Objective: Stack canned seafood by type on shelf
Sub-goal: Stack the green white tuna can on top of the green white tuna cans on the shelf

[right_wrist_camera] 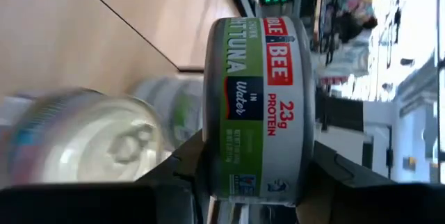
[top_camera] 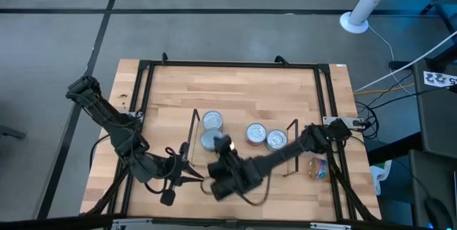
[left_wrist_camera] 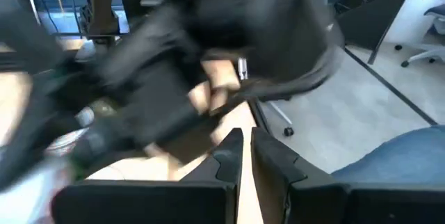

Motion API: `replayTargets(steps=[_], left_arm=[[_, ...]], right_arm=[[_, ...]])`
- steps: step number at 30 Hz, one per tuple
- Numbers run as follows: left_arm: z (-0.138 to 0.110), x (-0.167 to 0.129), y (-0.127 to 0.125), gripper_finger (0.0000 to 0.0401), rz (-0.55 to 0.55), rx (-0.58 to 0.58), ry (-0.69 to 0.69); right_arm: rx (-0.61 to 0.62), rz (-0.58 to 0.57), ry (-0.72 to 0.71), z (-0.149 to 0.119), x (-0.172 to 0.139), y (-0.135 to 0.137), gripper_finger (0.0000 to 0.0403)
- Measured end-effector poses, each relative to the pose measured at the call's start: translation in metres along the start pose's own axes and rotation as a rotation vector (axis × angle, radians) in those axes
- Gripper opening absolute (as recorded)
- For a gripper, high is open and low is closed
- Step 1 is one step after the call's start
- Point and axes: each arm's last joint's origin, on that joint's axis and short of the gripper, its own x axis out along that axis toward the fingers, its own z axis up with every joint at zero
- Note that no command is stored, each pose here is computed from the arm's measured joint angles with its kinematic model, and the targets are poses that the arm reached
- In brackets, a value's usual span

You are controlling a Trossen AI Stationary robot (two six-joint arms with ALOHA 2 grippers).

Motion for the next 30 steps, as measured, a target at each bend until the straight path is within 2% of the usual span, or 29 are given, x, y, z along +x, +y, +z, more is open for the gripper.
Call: replayTargets(steps=[7,10,14,18,30], left_arm=[[-0.002,0.000,0.001,0.0012,0.005,0.036,0.019],[-0.005,0.000,0.002,0.0007,0.011,0.050,0.044],[-0.009,0.000,0.003,0.0002,0.020,0.068,0.081],[-0.012,-0.001,0.003,0.0001,0.027,0.084,0.110],[-0.012,-0.001,0.003,0.0002,0.028,0.081,0.114]], right_arm=[[0.009,0.053,0.106,-0.016,0.048,-0.023,0.0135],[0.001,0.047,0.136,-0.021,0.063,-0.031,0.0141],[0.020,0.104,0.150,-0.027,0.078,-0.038,0.0137],[0.032,0.159,0.147,-0.030,0.087,-0.041,0.0137],[0.053,0.207,0.148,-0.034,0.096,-0.045,0.0142]])
